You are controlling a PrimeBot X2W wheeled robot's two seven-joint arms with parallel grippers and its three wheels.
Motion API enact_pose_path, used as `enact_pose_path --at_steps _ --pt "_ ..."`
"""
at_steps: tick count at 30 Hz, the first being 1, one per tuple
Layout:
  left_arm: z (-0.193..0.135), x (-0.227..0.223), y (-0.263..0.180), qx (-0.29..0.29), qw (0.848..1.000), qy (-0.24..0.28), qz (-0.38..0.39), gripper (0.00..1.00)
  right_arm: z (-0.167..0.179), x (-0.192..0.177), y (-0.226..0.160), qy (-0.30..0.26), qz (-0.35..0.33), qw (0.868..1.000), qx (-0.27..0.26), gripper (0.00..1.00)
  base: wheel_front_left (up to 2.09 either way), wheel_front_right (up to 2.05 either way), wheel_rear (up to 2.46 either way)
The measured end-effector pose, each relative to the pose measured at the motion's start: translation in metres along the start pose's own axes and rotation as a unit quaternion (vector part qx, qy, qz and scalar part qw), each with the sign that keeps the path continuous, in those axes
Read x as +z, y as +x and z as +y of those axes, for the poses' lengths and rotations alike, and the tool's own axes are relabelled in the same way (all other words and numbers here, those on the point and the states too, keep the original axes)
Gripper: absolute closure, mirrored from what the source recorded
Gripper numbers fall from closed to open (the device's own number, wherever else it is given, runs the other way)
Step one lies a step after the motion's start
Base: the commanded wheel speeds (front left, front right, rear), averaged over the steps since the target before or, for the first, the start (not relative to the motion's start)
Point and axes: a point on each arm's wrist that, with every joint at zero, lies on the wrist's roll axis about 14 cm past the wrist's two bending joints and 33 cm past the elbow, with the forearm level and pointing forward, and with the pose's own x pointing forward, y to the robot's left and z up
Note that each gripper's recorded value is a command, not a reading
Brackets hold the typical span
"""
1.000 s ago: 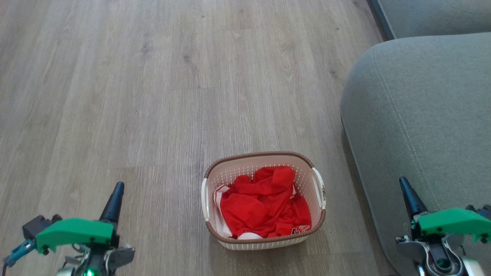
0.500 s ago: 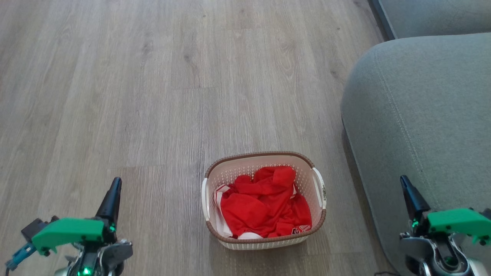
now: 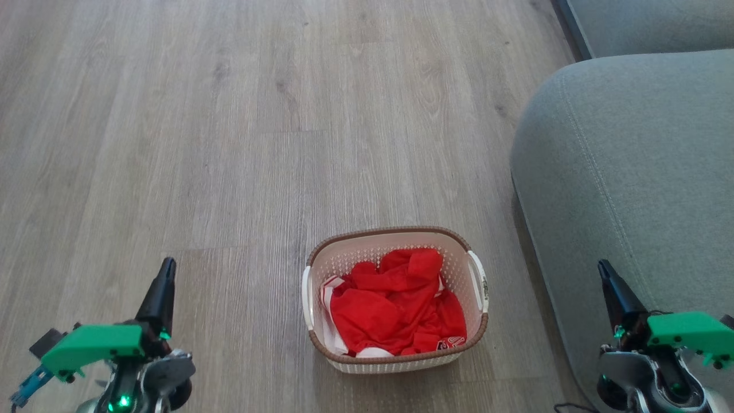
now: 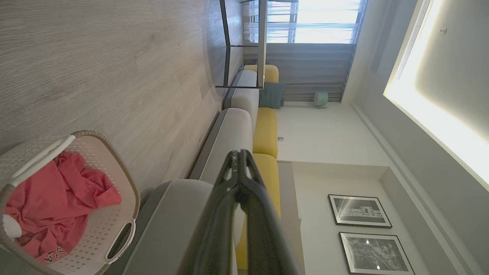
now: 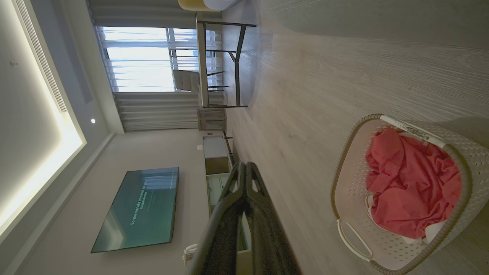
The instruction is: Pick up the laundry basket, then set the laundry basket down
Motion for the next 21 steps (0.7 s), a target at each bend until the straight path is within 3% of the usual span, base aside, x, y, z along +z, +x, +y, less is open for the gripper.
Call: enact_pose_path --at_steps 21 --pt "-0.0002 0.0030 -0.0001 0.000 1.000 -0.002 -0.005 1.00 0.0000 0.0001 0.0000 0.000 0.000 1.000 0.000 1.00 0.00 0.00 0.00"
